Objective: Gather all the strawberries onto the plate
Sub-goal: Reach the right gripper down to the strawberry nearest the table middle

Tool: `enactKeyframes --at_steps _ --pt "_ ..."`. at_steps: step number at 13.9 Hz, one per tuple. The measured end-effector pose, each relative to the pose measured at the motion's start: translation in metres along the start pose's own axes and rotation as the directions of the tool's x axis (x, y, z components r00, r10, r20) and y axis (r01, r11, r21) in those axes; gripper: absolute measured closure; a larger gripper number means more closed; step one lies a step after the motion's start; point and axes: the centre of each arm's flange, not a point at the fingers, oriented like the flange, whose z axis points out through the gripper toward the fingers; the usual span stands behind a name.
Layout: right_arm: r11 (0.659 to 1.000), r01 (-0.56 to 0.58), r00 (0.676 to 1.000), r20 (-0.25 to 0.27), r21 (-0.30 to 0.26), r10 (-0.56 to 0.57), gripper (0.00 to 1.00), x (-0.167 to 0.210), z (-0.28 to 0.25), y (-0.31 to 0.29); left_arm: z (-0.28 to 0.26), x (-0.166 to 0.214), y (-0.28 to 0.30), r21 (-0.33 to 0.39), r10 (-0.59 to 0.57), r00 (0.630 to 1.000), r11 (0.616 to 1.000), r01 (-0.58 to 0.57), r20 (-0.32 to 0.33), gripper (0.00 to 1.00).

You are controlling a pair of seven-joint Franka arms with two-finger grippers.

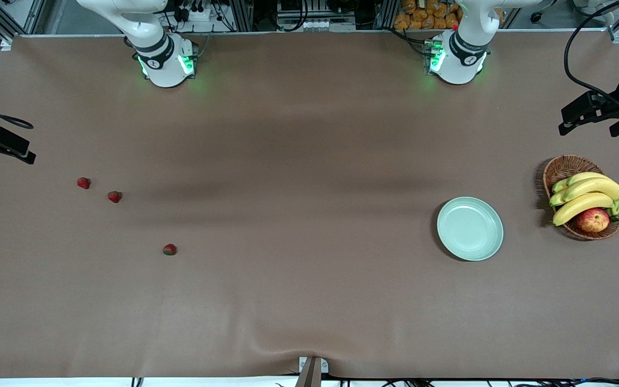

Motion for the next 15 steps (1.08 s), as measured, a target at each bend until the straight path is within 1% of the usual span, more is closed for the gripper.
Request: enactKeyframes --at_steps 6,10,13,15 --pt "1.000 0.000 1.000 0.000 0.000 0.000 0.00 0.000 0.000 0.000 0.018 0.011 0.000 -0.001 0.000 1.000 1.000 0.000 0.031 0.00" --pt "1.000 0.000 1.000 0.004 0.000 0.000 0.00 0.001 0.002 0.000 0.024 0.018 -0.002 -0.001 -0.004 0.999 1.000 0.004 0.040 0.00" --pt "1.000 0.004 1.000 0.022 0.000 -0.004 0.00 0.008 0.017 -0.002 0.027 0.019 -0.003 -0.001 -0.006 0.999 1.000 0.006 0.045 0.00" --pt "1.000 0.009 0.999 0.036 0.000 -0.009 0.00 0.022 0.040 -0.005 0.029 0.020 -0.003 -0.001 -0.007 0.999 1.000 0.007 0.038 0.00"
